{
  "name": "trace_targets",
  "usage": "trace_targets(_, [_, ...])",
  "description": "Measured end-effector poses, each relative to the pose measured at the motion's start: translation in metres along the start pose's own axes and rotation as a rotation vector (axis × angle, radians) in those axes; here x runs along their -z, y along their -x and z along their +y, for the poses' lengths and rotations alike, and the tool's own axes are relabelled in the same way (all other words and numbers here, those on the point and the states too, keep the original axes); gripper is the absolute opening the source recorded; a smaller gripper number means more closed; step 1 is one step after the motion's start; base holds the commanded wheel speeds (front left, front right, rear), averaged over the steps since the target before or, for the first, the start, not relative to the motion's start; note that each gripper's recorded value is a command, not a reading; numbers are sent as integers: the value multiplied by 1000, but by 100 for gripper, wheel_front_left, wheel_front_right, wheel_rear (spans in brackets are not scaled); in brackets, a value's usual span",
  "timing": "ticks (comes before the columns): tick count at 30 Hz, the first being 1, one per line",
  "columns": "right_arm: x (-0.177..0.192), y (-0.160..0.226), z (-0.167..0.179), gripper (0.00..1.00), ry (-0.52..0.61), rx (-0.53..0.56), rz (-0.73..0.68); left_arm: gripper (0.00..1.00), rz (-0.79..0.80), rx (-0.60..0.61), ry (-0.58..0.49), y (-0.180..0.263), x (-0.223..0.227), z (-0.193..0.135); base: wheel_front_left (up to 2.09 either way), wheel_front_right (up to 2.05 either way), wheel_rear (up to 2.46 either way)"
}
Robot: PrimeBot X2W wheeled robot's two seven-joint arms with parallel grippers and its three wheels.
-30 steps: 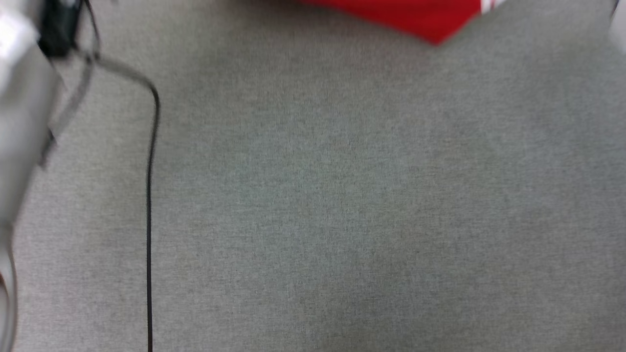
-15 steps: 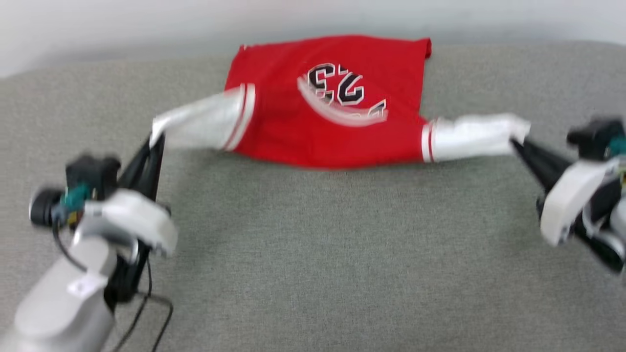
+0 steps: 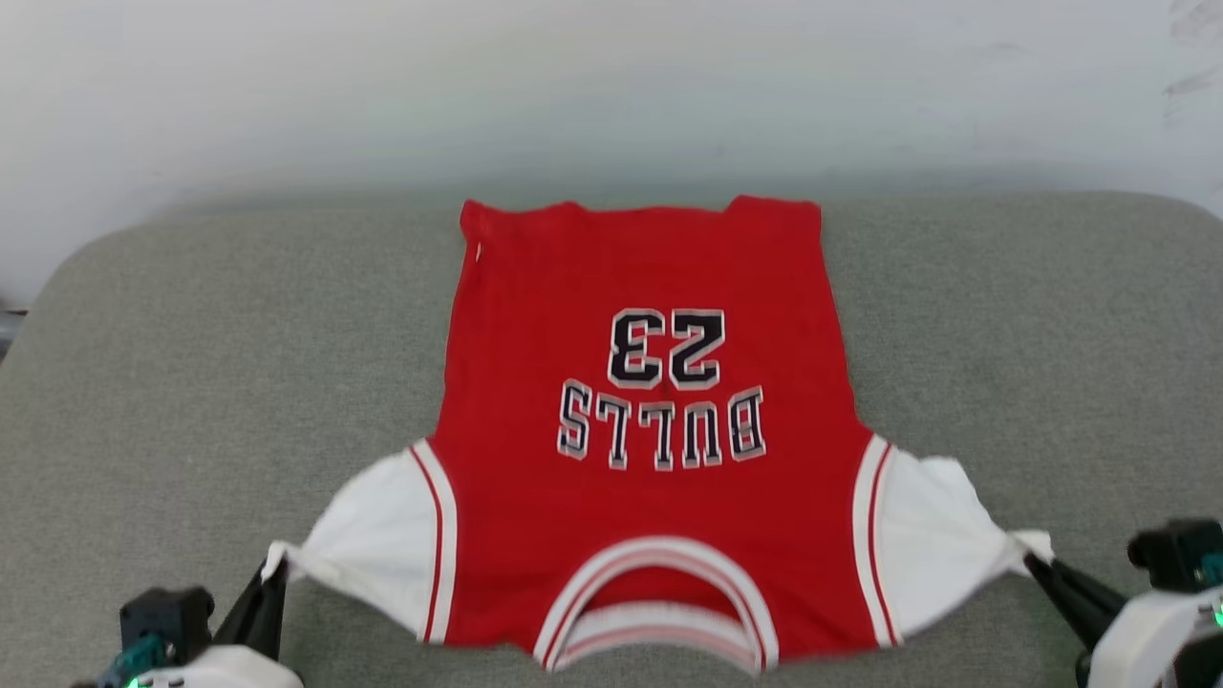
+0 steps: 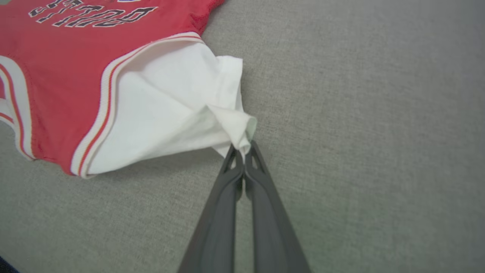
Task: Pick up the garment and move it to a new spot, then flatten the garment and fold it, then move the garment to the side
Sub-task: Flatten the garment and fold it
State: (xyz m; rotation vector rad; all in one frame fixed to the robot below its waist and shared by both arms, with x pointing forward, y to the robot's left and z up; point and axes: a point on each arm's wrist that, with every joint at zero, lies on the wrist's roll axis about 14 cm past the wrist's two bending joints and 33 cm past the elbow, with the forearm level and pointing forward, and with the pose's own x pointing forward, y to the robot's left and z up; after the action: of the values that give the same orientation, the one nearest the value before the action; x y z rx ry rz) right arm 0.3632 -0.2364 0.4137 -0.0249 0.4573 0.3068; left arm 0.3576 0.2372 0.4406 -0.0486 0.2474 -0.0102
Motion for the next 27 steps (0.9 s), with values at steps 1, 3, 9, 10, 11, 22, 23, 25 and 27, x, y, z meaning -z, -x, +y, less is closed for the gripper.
trace_targets(1, [8, 5, 1, 0, -9, 5, 11, 0, 8, -12, 5, 6, 4, 2, 0, 0, 0])
trace_targets(3, [22, 16, 0, 0, -44, 26, 25, 0, 19, -44, 23, 18, 11, 8, 0, 0, 0])
trace_targets(9, [65, 46, -4, 0, -48, 75, 99, 0, 76, -95, 60, 50, 39, 12, 0, 0, 0])
trace_targets(10, [71, 48, -4, 0, -59, 82, 108, 0, 86, -96, 65, 54, 44, 10, 0, 0, 0])
trace_targets(11, [76, 51, -2, 0, -78, 88, 114, 0, 92, -95, 63, 56, 47, 9, 0, 0, 0])
trace_targets(22, [47, 45, -18, 100, -105, 154, 15, 0, 38, -71, 45, 52, 34, 0, 0, 0, 0])
trace_targets(23, [39, 43, -21, 100, -98, 159, -6, 0, 29, -66, 44, 51, 32, -2, 0, 0, 0])
trace_targets(25, [15, 37, -30, 100, -81, 174, -68, 0, 6, -60, 46, 49, 25, -5, 0, 0, 0])
trace_targets(27, [-17, 31, -40, 100, -64, 189, -147, 0, -14, -60, 43, 47, 19, -7, 0, 0, 0])
